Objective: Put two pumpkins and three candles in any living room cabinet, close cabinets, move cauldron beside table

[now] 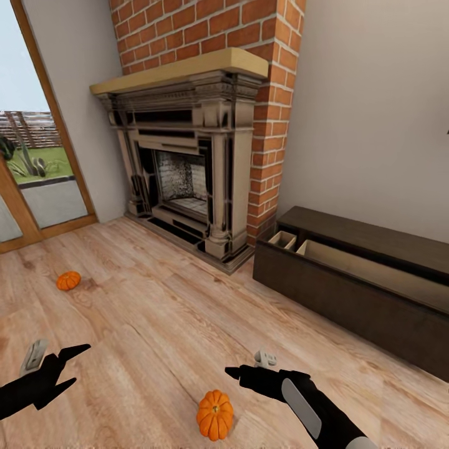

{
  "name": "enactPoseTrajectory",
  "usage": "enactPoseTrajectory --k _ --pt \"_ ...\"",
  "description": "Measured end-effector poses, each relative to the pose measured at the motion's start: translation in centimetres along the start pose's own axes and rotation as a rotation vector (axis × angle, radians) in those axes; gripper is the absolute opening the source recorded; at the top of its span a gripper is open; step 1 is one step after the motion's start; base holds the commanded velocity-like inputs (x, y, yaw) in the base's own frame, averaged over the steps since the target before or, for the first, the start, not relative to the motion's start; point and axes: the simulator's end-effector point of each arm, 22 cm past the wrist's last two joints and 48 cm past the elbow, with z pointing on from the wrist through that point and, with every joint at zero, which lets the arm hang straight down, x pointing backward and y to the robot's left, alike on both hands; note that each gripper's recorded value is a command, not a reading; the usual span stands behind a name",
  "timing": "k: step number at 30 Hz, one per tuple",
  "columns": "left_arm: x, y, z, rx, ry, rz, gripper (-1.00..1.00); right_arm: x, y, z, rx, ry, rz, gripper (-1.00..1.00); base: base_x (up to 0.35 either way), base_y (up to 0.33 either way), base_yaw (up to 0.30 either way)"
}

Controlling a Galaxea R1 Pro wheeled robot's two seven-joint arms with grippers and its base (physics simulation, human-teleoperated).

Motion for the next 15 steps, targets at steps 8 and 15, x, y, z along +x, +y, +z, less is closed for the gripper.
enactPoseTrajectory --k 8,15 --pt "0.3 1.3 0.8 -0.028 0.013 -0.013 1.0 1.0 -0.8 0.8 0.006 0.021 0.014 1.0 0.0 0.0 0.0" --pt "0.7 2.4 1.6 -0.053 0.03 -0.022 1.0 1.7 -1.4 1.5 0.006 0.037 0.029 1.0 0.0 0.0 0.0"
